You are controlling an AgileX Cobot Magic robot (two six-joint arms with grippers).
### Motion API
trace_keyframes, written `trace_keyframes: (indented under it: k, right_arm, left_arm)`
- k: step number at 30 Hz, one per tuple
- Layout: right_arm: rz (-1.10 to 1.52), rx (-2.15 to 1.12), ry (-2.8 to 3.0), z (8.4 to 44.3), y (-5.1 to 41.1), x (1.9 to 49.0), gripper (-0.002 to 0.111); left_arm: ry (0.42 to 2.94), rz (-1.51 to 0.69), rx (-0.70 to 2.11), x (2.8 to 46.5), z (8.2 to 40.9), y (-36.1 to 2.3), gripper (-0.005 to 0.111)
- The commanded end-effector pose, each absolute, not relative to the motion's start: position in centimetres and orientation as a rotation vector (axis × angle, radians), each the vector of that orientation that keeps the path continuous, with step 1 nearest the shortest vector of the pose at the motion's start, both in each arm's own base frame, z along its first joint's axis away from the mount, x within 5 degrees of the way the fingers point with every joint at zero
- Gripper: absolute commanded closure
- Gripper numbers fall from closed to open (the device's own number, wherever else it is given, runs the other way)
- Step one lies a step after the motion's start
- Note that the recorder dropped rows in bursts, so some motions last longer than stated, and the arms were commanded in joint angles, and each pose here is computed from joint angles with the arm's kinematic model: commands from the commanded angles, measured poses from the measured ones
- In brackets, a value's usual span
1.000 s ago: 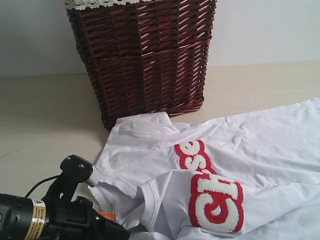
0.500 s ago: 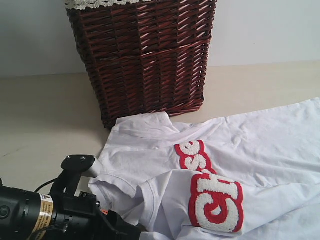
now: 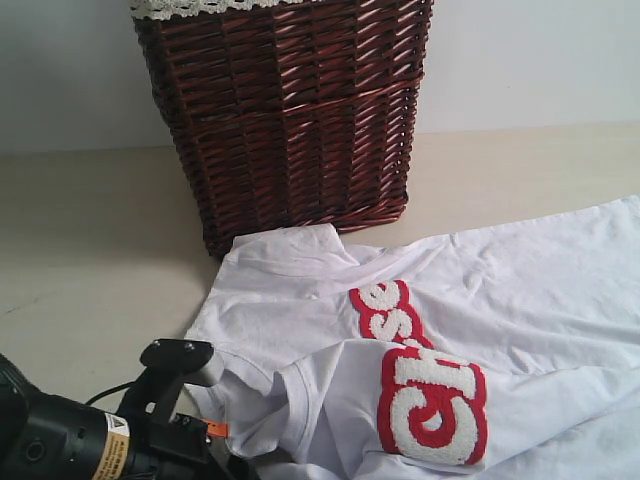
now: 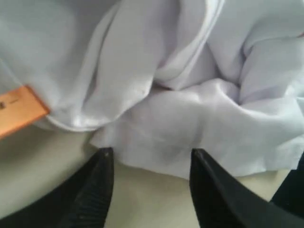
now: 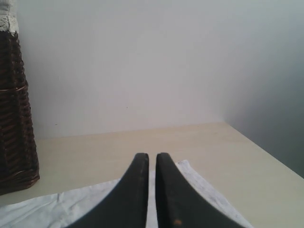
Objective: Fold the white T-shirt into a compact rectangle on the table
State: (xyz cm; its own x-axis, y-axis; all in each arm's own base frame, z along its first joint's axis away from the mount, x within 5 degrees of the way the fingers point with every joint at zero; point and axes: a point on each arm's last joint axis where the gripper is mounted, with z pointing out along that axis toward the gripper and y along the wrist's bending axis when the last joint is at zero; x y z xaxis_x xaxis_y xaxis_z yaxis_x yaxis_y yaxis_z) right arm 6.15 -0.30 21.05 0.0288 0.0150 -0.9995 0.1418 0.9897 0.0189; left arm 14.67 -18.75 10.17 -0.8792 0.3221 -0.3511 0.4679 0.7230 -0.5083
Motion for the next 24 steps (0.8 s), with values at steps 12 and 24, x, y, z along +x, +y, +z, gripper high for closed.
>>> trace_keyframes:
  k: [12,24]
  right_arm:
    - [-0.103,0.128,1.538,20.9,-0.3,6.1,0.100]
    - [-0.103,0.128,1.538,20.9,-0.3,6.1,0.100]
  left_arm:
    - [2.690,-0.821,0.642,15.4,9.9,-19.9,0.107]
    - [2.429,-1.054,0.842,13.6,15.2,-21.1,0.107]
